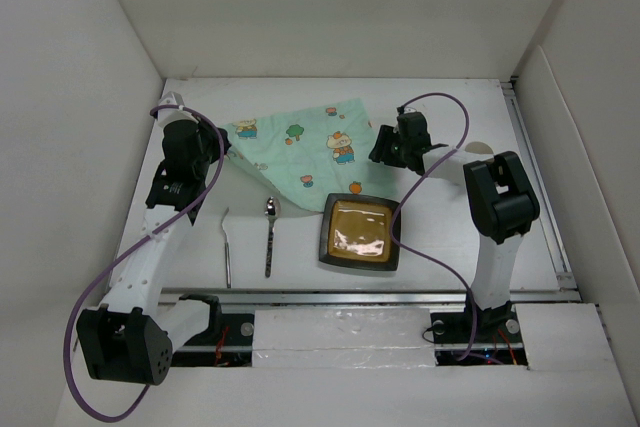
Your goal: Set the dinner table for one person
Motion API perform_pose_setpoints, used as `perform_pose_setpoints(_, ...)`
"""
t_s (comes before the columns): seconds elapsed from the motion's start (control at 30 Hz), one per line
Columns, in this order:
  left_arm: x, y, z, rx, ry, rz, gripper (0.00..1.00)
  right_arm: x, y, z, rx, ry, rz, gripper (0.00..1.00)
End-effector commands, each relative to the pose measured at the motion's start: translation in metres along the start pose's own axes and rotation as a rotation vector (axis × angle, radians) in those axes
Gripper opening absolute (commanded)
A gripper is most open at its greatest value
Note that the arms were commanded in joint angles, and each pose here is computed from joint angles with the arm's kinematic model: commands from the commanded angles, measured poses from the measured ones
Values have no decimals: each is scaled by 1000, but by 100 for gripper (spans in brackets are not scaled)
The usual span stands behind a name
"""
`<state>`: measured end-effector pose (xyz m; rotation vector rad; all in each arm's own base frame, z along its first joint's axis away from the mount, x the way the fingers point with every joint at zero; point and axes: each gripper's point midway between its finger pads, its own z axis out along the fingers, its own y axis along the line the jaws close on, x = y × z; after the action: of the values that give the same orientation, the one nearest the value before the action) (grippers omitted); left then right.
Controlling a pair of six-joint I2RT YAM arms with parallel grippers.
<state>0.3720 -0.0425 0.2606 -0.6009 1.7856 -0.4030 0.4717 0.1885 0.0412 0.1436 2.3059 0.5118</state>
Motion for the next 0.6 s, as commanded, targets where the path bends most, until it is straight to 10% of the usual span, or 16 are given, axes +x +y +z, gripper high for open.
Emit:
perform_pose_setpoints(0.0,-14,-14,-9,65,-48,-16,0,5,-3,5,1,41,21,57)
perform_pose_setpoints(0.27,-11,-16,-2,74,-39,-28,0,-18,13,8,-203,-2,110,0)
perform_pose_setpoints(0.57,-24,-13,38,44,-30,-11,0,-146,-31,-34,-99,-339,133,0)
